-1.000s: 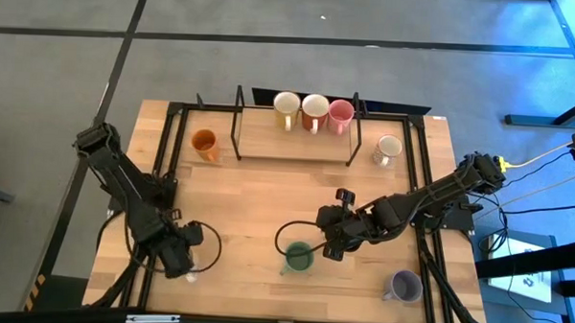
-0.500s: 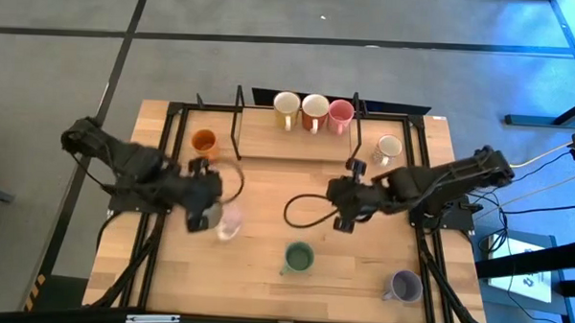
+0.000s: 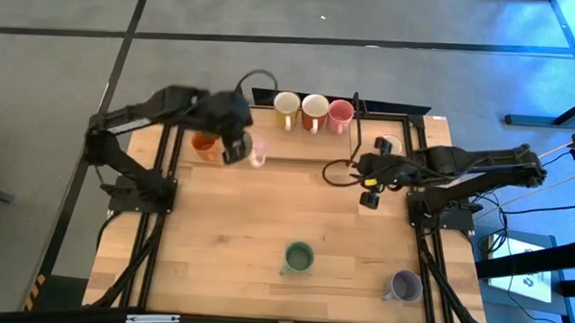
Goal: Place coffee mugs
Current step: Put the orange patterned mug on the shelf
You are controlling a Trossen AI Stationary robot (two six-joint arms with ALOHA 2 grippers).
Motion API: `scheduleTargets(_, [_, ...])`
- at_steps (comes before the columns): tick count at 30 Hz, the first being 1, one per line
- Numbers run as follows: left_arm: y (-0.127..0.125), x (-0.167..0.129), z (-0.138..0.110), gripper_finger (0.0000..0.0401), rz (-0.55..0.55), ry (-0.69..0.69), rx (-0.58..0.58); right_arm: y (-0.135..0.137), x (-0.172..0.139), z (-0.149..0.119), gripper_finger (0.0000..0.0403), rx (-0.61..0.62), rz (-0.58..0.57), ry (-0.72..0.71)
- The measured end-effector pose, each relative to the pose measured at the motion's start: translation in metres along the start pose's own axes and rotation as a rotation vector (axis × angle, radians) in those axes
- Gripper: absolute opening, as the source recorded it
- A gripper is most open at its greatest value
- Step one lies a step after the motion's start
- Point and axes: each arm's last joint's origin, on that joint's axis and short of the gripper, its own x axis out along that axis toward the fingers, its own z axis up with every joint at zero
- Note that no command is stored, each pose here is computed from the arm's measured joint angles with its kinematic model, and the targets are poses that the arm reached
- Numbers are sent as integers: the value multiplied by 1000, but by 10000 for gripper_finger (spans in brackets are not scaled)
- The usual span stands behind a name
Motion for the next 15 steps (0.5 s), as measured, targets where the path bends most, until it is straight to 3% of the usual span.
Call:
scheduleTargets(9, [72,49,40,21,80,151,3,-3,9,-21,97,64,-24,46])
scheduleTargets(15, [112,92,56,20,119,249,83,-6,15,-24,97,121,-131,23])
